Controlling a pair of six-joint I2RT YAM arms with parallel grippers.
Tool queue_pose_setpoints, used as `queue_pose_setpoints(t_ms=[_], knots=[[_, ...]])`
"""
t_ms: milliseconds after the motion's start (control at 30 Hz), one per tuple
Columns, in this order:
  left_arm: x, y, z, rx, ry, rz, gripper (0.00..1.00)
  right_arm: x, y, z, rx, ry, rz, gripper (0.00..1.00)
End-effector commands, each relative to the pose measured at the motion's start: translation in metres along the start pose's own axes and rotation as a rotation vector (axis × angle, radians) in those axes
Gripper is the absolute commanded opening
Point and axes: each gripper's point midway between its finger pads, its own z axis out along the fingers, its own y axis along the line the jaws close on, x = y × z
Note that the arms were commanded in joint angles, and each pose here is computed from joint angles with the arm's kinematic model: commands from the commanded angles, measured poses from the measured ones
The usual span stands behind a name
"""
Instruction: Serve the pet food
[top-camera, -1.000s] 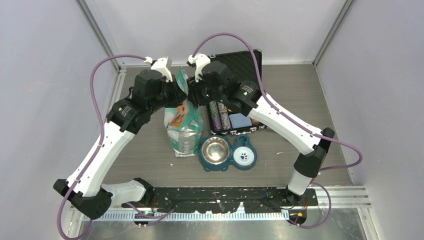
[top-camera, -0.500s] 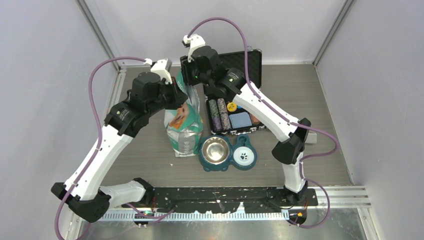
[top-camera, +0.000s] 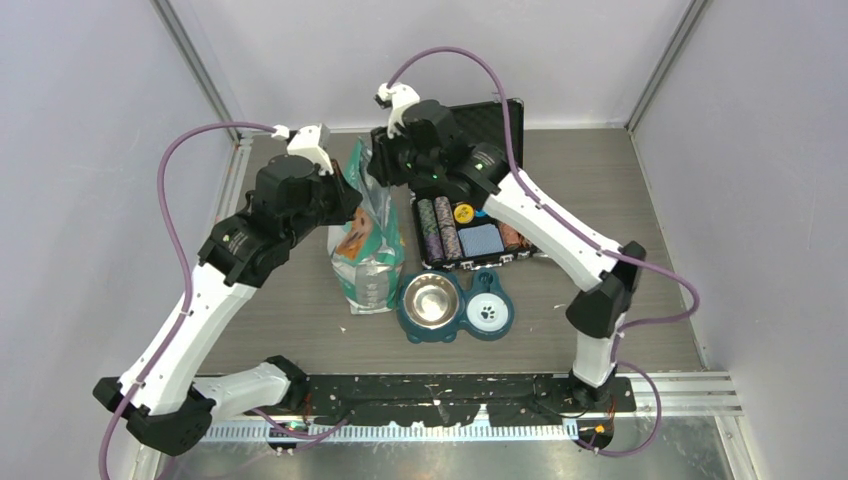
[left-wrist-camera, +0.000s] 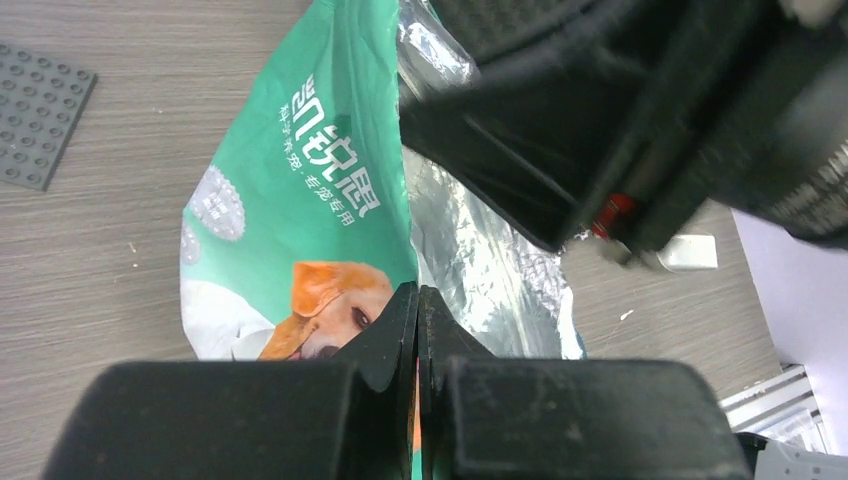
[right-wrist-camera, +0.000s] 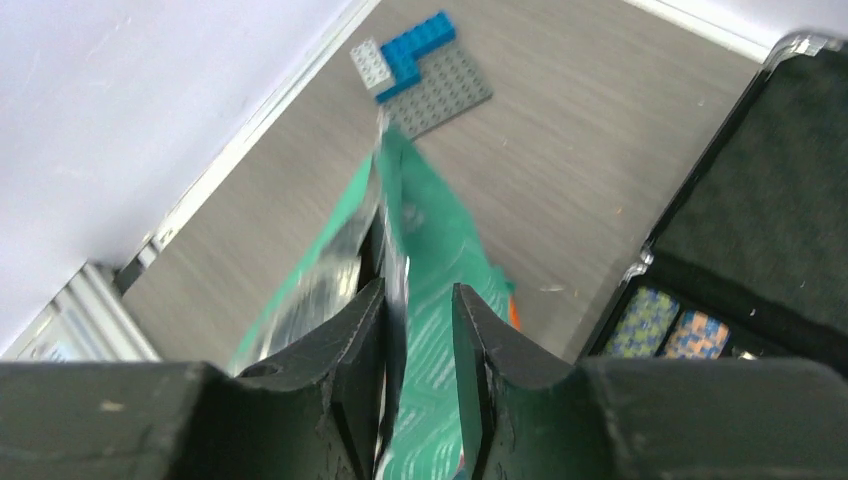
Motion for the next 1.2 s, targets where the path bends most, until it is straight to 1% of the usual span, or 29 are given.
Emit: queue_pose_setpoints(t_ms=[0, 100, 167, 200, 233, 267, 333, 467, 567, 633, 800, 900, 967, 1033, 1067, 1133, 1167], knots=[[-0.007, 0.007, -0.011, -0.04, -0.043, -0.002, 0.0, 0.002, 0.026, -0.056, -0.116, 0.005, 0.006, 0.36], [-0.01, 0.006, -0.011, -0.039, -0.051, -0.001, 0.0, 0.021, 0.032, -0.07, -0.13, 0.041, 0.007, 0.36], [-0.012, 0.008, -0.012, -0.045, -0.059, 0.0, 0.0, 0.027, 0.035, -0.079, -0.136, 0.049, 0.004, 0.36], [-0.014, 0.009, -0.014, -0.053, -0.067, 0.0, 0.0, 0.027, 0.034, -0.085, -0.132, 0.045, 0.003, 0.33], [-0.015, 0.011, -0.016, -0.062, -0.073, 0.002, 0.0, 0.027, 0.034, -0.088, -0.128, 0.043, 0.0, 0.3], [-0.017, 0.014, -0.018, -0.073, -0.08, 0.007, 0.0, 0.028, 0.032, -0.092, -0.12, 0.041, -0.004, 0.2], [-0.019, 0.022, -0.024, -0.111, -0.09, 0.03, 0.0, 0.03, 0.028, -0.097, -0.108, 0.042, -0.022, 0.07], [-0.031, 0.04, -0.045, -0.194, -0.132, 0.068, 0.0, 0.032, 0.008, -0.096, -0.008, 0.033, -0.06, 0.05], [-0.043, 0.049, -0.063, -0.238, -0.172, 0.084, 0.0, 0.023, -0.007, -0.095, 0.072, 0.0, -0.101, 0.05], [-0.052, 0.049, -0.074, -0.238, -0.198, 0.085, 0.0, 0.012, -0.008, -0.095, 0.081, -0.03, -0.137, 0.05], [-0.064, 0.034, -0.084, -0.153, -0.229, 0.087, 0.0, -0.023, 0.004, -0.099, 0.031, -0.12, -0.207, 0.05], [-0.066, 0.025, -0.084, -0.111, -0.226, 0.092, 0.0, -0.053, 0.011, -0.11, 0.019, -0.193, -0.229, 0.05], [-0.066, 0.019, -0.082, -0.086, -0.219, 0.091, 0.0, -0.065, 0.017, -0.117, -0.007, -0.22, -0.259, 0.05], [-0.068, 0.014, -0.078, -0.068, -0.216, 0.084, 0.0, -0.065, 0.028, -0.118, -0.069, -0.221, -0.281, 0.05], [-0.069, 0.009, -0.075, -0.052, -0.21, 0.08, 0.15, -0.063, 0.034, -0.117, -0.11, -0.213, -0.287, 0.05], [-0.07, -0.002, -0.067, -0.012, -0.189, 0.079, 0.6, -0.055, 0.045, -0.115, -0.176, -0.186, -0.287, 0.05], [-0.069, -0.005, -0.063, -0.002, -0.174, 0.075, 0.74, -0.05, 0.047, -0.112, -0.186, -0.169, -0.282, 0.05]])
